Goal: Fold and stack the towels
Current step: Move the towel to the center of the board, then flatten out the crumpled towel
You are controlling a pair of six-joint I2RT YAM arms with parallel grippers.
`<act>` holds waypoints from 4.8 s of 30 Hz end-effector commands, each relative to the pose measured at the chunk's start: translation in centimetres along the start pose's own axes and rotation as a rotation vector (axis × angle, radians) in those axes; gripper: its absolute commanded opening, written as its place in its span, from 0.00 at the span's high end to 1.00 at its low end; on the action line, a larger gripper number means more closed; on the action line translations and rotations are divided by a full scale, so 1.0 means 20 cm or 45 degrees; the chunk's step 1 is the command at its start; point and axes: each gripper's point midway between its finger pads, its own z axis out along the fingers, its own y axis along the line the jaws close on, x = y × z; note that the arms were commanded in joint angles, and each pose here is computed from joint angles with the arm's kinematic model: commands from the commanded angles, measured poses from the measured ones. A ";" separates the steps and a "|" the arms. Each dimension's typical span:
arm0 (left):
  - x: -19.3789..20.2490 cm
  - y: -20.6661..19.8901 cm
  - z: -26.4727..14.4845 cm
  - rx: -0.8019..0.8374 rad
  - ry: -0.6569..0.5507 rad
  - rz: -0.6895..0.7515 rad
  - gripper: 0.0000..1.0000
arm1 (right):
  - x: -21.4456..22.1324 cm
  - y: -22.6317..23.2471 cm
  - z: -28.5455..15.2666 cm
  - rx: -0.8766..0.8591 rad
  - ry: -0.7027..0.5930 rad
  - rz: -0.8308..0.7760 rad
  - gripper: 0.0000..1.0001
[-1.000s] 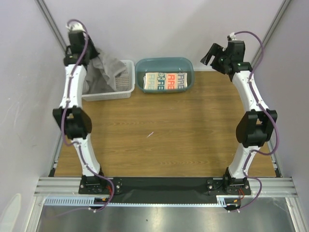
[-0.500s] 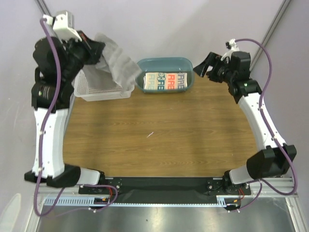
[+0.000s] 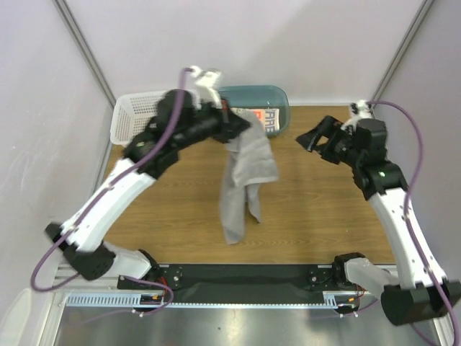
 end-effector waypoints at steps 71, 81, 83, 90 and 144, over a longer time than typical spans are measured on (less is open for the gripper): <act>2.29 -0.38 0.11 -0.114 0.991 0.552 0.33 | 0.52 -1.19 0.26 0.758 0.241 0.083 0.29; 2.34 -0.30 0.12 -0.179 0.981 0.570 0.52 | 0.52 -1.17 0.22 0.760 0.227 0.074 0.29; 2.35 -0.29 0.12 -0.186 0.991 0.573 0.53 | 0.53 -1.18 0.22 0.762 0.234 0.076 0.29; 2.37 -0.31 0.10 -0.151 1.028 0.557 0.49 | 0.54 -1.19 0.24 0.769 0.251 0.083 0.28; 2.25 -0.19 0.11 -0.189 0.967 0.364 1.00 | 0.63 -1.20 0.27 0.799 0.311 0.040 0.96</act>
